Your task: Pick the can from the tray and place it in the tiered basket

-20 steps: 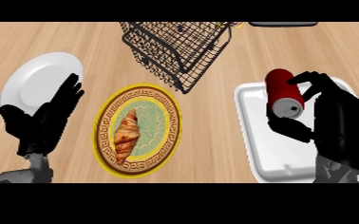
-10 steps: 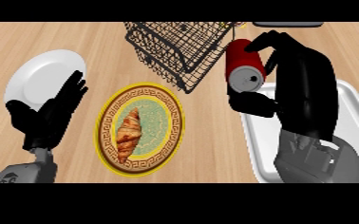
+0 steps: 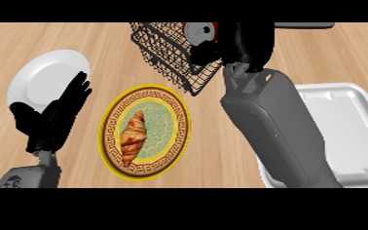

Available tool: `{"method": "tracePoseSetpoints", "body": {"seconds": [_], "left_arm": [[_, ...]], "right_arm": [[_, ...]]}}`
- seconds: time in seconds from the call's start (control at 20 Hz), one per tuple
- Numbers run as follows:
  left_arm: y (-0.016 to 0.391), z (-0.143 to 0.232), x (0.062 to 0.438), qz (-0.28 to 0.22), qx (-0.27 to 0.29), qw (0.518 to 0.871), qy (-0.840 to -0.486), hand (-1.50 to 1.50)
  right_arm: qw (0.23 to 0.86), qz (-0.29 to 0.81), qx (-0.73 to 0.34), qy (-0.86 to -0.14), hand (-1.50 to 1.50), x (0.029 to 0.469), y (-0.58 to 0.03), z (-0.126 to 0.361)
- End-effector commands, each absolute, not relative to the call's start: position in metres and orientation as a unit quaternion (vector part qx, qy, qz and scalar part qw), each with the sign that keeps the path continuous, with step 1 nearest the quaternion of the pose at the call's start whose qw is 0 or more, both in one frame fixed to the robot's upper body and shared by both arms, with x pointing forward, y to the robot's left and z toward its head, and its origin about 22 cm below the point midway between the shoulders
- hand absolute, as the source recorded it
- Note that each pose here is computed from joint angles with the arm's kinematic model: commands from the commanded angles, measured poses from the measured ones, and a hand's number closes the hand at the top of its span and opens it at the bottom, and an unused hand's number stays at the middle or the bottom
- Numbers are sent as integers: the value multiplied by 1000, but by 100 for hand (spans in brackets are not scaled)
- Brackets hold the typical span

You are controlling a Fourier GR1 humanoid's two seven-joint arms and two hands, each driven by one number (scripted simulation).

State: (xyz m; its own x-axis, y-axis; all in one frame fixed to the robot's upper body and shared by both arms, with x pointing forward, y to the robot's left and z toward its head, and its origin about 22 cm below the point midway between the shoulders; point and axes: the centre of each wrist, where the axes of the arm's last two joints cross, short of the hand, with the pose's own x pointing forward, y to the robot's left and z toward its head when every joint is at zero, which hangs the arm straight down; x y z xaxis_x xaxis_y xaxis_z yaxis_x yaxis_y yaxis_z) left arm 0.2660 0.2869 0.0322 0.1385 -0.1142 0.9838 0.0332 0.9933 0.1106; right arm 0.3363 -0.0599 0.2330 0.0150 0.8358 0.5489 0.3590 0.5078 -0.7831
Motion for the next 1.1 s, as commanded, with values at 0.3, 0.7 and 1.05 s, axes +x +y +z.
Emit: {"method": "tracePoseSetpoints", "body": {"seconds": [0.3, 0.7, 1.05], "left_arm": [[286, 41, 264, -52, 31, 761, -645, 0], [290, 50, 274, -46, 27, 752, -657, 0], [281, 37, 260, -55, 15, 756, -652, 0]], "right_arm": [[599, 223, -441, -631, 150, 391, -25, 240], [602, 219, -454, -619, 150, 419, -22, 207], [586, 211, -487, -612, 150, 431, -26, 163]]}}
